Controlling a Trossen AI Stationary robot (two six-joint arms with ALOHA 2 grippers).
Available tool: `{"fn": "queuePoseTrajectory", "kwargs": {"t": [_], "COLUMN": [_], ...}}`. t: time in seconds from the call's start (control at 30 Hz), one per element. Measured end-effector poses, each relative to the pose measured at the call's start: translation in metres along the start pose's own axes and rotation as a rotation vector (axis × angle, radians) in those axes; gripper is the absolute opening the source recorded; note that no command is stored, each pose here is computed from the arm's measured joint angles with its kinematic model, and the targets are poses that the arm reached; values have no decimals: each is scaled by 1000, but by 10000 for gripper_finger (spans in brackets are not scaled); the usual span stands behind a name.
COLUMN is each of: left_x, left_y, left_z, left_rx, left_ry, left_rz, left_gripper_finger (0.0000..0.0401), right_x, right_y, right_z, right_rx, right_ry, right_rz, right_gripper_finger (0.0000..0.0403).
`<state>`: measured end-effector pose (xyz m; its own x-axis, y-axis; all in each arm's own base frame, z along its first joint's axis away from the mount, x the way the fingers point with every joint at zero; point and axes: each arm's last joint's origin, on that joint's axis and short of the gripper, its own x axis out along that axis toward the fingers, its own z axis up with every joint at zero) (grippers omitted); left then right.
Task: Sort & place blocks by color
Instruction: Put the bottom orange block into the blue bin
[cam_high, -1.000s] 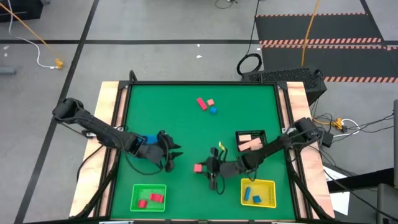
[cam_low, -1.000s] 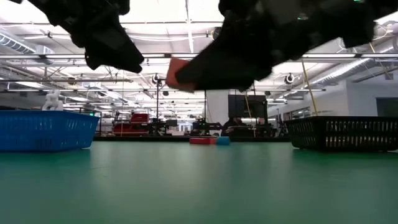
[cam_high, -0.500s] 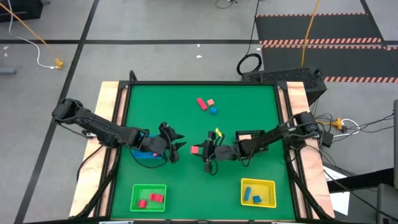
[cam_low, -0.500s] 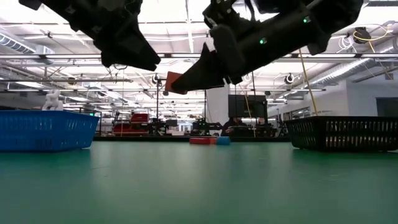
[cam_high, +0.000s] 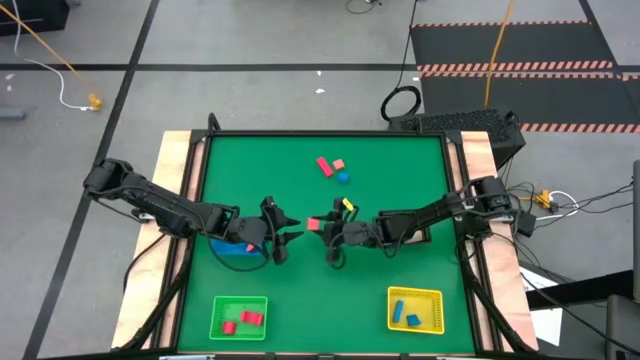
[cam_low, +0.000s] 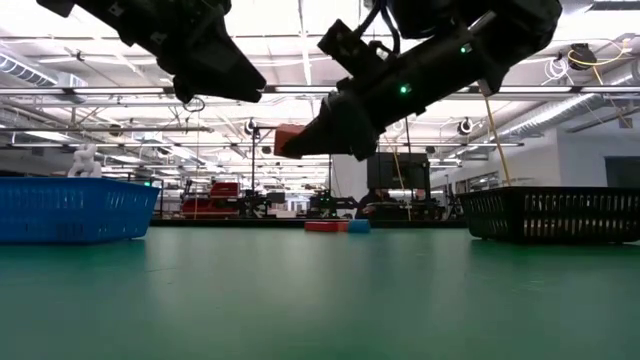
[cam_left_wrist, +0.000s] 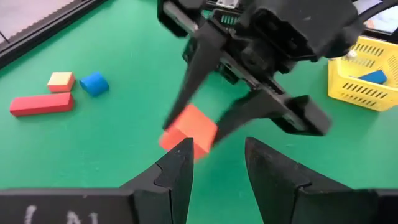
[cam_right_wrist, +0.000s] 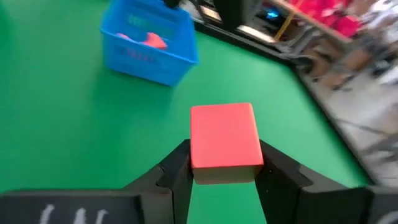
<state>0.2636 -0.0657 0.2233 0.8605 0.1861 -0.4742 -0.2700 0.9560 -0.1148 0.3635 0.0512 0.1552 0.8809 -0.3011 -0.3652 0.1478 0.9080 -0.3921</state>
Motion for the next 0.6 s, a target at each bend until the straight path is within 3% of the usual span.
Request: {"fn": "queuePoseTrajectory", "kwargs": {"t": [0.3, 0.6], "left_x": [3, 6], "left_y": [7, 14], "left_z": [4, 9], "left_rx": [-25, -52], "left_ry": [-14, -45], "left_rz": [27, 42], "left_gripper_finger": [145, 145], "right_x": [-3, -5], "right_y": [-1, -1], "right_z": [12, 20], "right_rx": [-218, -340], "right_ry": [-89, -151], "right_rz": [-87, -123], "right_gripper_finger": [129, 129]}}
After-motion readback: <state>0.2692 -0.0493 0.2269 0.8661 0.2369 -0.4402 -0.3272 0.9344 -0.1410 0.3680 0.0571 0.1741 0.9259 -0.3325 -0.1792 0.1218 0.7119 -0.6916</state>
